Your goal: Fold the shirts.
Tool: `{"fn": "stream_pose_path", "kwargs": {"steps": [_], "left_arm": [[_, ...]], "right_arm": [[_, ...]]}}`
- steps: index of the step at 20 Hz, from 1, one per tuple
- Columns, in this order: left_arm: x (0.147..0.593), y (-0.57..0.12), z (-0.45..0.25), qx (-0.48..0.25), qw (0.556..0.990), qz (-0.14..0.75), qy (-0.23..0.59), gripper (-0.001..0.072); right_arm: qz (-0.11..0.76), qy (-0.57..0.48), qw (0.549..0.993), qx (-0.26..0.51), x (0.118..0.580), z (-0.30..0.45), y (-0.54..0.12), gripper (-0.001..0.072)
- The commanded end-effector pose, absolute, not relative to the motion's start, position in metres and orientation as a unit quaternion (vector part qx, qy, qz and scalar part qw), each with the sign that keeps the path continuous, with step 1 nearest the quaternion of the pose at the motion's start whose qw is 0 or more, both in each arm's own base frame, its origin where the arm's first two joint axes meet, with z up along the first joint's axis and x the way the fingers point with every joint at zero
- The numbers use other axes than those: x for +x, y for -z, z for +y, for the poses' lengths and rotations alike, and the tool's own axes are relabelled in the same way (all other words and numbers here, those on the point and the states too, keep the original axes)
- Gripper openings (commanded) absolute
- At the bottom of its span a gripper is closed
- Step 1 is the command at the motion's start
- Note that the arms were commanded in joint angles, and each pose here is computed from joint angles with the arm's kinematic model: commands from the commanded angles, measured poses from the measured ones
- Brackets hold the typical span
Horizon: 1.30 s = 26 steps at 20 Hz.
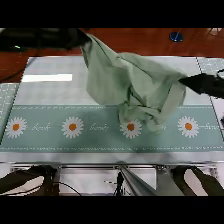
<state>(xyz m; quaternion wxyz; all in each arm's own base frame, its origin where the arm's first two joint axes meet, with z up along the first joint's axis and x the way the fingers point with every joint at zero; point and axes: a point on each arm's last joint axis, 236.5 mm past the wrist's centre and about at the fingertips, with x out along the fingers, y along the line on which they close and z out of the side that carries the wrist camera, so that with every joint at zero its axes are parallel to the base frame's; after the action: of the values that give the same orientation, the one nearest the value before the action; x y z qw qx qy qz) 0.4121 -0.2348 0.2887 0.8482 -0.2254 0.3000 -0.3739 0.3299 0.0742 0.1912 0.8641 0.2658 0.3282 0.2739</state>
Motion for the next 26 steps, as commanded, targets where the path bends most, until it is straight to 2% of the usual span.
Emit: {"fn": "stream_pose_path", "kwargs": {"steps": [1,5,8,12,17,20,23,26], "left_arm": [[0.367,-0.387,-0.214,-0.205,0.879,0.186,0.387,0.0024],[0.284,-0.470,-0.203,-0.172,0.891,0.079,0.414,0.0024],[0.228,-0.505,-0.182,-0.133,0.908,0.012,0.396,0.0024],[0.156,-0.520,-0.168,-0.110,0.911,-0.023,0.396,0.0024],[0.101,-0.492,-0.150,-0.122,0.921,0.034,0.368,0.0023],[0.083,-0.459,-0.151,-0.145,0.913,0.114,0.363,0.0021],[0.098,-0.397,-0.135,-0.124,0.917,0.241,0.292,0.0021],[0.135,-0.361,-0.123,-0.112,0.918,0.291,0.246,0.0022]], "right_arm": [[0.243,-0.280,0.898,0.238,0.308,0.083,-0.280,0.0023],[0.155,-0.283,0.927,0.192,0.280,0.095,-0.380,0.0022],[0.112,-0.251,0.949,0.152,0.255,0.095,-0.433,0.0023],[0.153,-0.234,0.953,0.118,0.216,0.106,-0.438,0.0023],[0.193,-0.179,0.963,0.052,0.166,0.104,-0.435,0.0022],[0.234,-0.154,0.958,0.061,0.144,0.102,-0.422,0.0021],[0.257,-0.139,0.953,0.083,0.155,0.091,-0.410,0.0020],[0.345,-0.155,0.917,0.127,0.188,0.079,-0.358,0.0020]]}}
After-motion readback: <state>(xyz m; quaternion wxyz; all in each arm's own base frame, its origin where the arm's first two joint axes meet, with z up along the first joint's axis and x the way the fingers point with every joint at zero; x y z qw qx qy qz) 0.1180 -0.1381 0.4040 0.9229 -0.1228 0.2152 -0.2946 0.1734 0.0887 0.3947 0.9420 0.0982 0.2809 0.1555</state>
